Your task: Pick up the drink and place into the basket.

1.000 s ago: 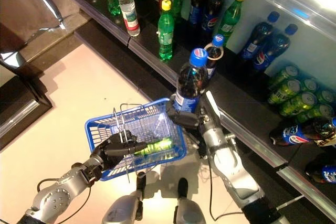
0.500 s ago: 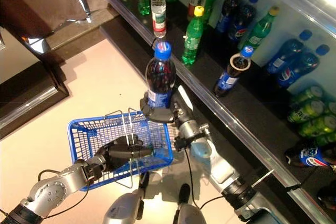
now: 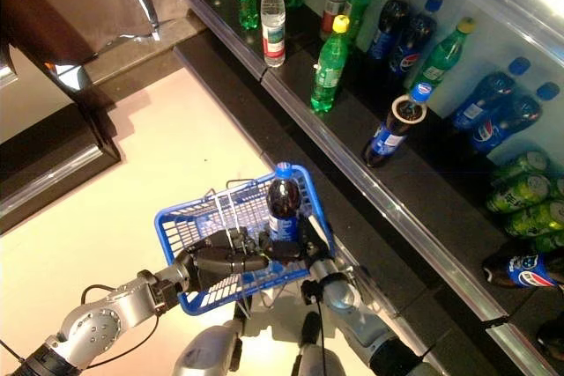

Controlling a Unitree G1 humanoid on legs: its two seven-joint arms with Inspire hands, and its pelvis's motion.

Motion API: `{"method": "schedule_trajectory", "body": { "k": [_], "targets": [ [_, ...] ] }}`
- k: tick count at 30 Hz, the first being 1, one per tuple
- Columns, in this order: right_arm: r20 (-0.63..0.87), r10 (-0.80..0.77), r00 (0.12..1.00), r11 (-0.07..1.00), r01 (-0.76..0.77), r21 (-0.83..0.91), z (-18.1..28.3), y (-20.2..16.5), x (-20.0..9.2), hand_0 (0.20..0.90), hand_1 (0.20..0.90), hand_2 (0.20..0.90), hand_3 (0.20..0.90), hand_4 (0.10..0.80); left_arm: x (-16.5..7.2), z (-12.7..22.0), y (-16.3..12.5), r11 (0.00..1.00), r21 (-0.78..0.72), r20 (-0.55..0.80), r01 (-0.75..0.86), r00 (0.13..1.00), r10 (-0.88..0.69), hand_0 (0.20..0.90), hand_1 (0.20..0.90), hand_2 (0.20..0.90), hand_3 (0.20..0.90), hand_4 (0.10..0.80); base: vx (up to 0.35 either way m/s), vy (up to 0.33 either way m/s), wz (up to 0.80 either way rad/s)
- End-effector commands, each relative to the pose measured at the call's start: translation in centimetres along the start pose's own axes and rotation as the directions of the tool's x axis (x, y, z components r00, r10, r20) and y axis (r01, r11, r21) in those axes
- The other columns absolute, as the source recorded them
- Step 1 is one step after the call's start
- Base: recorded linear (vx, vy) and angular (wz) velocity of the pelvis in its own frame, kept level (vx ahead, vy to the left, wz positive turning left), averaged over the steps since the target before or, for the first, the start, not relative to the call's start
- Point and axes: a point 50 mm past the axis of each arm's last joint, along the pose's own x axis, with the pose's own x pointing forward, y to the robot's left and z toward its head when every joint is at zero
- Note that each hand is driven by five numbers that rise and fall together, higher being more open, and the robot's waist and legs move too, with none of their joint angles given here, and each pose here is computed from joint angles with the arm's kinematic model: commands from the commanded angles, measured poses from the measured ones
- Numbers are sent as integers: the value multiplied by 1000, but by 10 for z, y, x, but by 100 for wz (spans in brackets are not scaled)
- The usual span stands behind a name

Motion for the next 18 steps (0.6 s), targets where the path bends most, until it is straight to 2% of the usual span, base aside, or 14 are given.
{"method": "schedule_trajectory", "body": {
  "k": [1, 10, 15, 18],
  "targets": [
    [206, 123, 971, 991, -132, 31, 21, 34, 2, 300, 300, 300, 200, 100, 6, 23, -72, 881, 19, 268, 472, 847, -459, 300, 300, 300, 200, 100, 0, 0, 0],
    [50, 259, 965, 959, -251, -133, -4, 47, 10, 300, 300, 300, 200, 100, 14, 17, -85, 828, -32, 256, 560, 805, -535, 300, 300, 300, 200, 100, 18, 9, 4],
    [-160, 301, 940, 860, -340, -379, -28, 48, 17, 300, 300, 300, 200, 100, 21, 12, -91, 807, -49, 226, 589, 793, -565, 300, 300, 300, 200, 100, 18, 12, 12],
    [-203, 286, 936, 794, -351, -496, -32, 44, 21, 300, 300, 300, 200, 100, 23, 11, -92, 803, -47, 213, 594, 792, -573, 300, 300, 300, 200, 100, 10, 4, 5]
  ]
}}
